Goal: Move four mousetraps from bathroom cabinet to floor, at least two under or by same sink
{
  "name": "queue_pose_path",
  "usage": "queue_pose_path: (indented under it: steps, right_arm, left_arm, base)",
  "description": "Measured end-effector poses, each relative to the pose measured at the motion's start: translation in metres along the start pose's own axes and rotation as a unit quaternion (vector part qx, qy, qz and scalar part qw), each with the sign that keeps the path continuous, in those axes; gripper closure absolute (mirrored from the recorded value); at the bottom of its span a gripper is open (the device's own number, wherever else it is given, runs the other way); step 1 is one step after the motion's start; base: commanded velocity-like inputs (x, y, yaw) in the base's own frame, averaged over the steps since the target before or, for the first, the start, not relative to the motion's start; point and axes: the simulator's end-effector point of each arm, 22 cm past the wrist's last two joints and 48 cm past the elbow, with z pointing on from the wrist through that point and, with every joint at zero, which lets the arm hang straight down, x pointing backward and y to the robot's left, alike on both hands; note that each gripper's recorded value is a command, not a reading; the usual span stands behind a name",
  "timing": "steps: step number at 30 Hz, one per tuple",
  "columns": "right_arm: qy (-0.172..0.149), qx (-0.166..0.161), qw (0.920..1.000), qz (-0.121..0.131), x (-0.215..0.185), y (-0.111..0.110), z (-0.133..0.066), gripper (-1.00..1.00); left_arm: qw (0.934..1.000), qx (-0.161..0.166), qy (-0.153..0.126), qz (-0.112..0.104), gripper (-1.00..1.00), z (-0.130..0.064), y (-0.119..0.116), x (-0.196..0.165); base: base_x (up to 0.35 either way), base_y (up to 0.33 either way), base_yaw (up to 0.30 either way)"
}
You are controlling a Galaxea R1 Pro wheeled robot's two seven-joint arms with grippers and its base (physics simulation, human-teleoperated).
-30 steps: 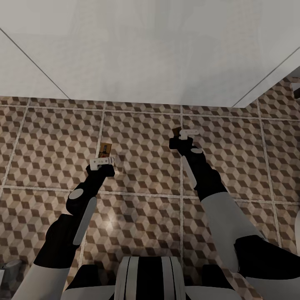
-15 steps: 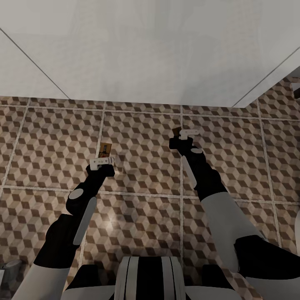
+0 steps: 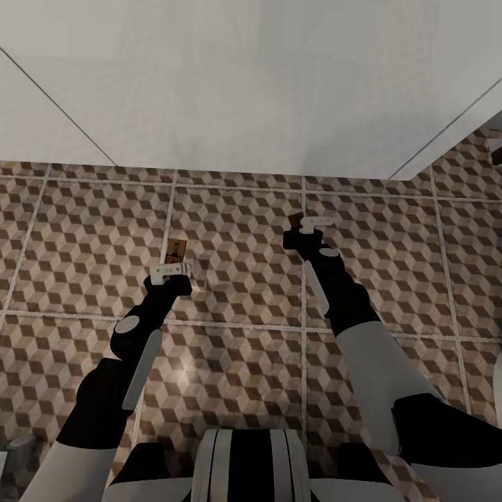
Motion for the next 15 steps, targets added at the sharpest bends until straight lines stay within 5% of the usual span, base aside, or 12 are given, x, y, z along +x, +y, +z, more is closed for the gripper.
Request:
queue_pose_path:
  steps: [15]
  right_arm:
    - [0.000,0.000,1.0000,0.000,0.0000,-0.0005,0.0000,1.00]
  left_arm:
    - [1.0000,0.002,0.000,-0.002,1.00,0.0000,-0.0025,0.0001]
  base:
    - [0.000,0.000,0.000]
